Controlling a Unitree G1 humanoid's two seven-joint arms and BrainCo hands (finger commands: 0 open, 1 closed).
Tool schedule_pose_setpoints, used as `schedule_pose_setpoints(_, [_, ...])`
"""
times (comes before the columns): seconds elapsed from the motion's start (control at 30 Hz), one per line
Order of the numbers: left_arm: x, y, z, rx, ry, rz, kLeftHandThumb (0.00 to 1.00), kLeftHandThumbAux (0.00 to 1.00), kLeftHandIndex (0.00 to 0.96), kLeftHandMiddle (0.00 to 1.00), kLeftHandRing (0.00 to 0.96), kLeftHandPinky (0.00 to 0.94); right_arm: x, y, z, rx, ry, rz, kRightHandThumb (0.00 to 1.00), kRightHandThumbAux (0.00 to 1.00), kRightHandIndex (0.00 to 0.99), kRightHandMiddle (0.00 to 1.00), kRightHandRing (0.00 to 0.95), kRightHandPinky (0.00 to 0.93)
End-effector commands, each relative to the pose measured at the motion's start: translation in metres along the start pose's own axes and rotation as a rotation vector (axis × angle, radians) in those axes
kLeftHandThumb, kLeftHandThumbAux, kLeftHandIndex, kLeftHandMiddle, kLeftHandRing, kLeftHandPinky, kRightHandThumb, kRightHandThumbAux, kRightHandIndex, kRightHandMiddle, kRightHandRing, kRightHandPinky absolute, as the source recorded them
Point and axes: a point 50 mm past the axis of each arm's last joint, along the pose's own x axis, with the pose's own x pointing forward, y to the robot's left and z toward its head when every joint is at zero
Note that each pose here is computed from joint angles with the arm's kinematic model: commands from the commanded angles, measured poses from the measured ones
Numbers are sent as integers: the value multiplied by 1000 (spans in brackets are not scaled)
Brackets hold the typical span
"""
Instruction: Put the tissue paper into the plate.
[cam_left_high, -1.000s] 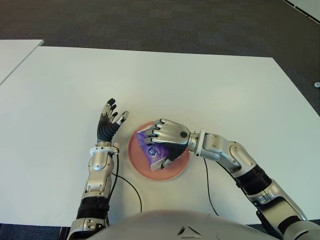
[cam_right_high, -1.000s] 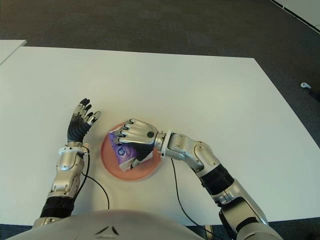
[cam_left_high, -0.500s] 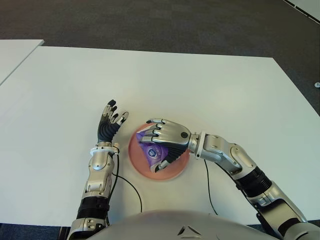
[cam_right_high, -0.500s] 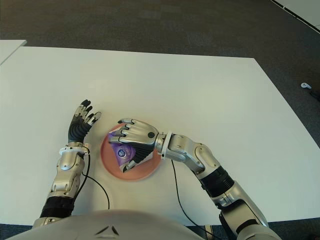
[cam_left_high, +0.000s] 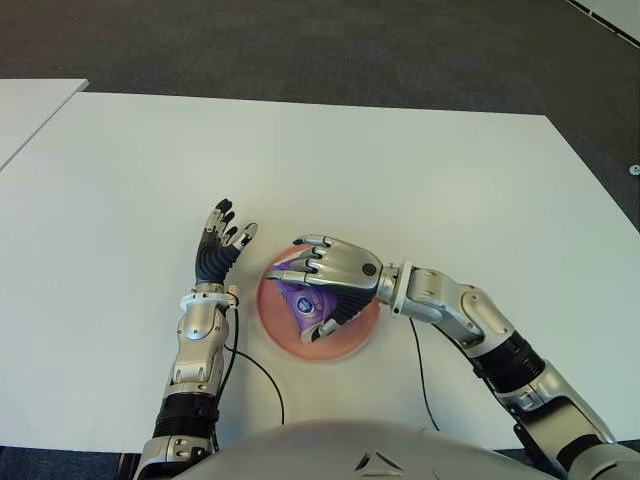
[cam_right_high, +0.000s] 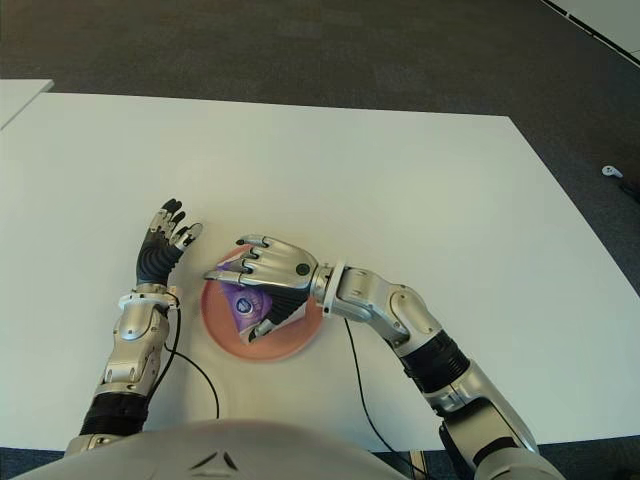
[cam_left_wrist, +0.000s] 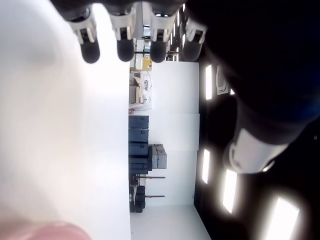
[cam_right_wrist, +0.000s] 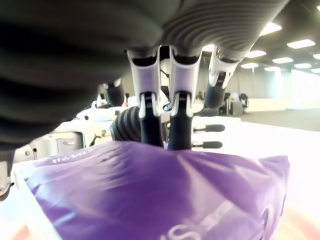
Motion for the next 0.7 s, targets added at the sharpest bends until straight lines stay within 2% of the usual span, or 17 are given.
schedule_pose_setpoints(0.03, [-3, 2, -4, -10, 27, -16, 0, 648, 22, 0, 0, 0, -5, -12, -7, -39, 16, -42, 0, 418, 0, 0, 0, 0])
schedule_pose_setpoints(0.1, [-2, 2, -5, -28, 35, -20, 0, 643, 23, 0, 0, 0, -7, -24, -12, -49, 27, -87, 0, 420, 0, 0, 0, 0])
schedule_pose_setpoints(0.27, [-1, 4, -7, -53, 46, -27, 0, 632, 25, 0, 0, 0, -10, -37, -21, -55, 52, -178, 0, 419, 0, 0, 0, 0])
schedule_pose_setpoints(0.37, [-1, 5, -7, -33, 24, -22, 0, 627, 23, 0, 0, 0, -15, -64, -41, -81, 93, -292, 0, 410, 0, 0, 0, 0])
schedule_pose_setpoints(0.5, [0, 6, -7, -10, 0, -9, 0, 626, 22, 3, 0, 0, -17, -85, -54, -109, 135, -424, 0, 392, 0, 0, 0, 0])
schedule_pose_setpoints(0.7, [0, 2, -5, -7, -16, -6, 0, 645, 32, 21, 0, 0, -24, -92, -60, -99, 197, -553, 0, 373, 0, 0, 0, 0])
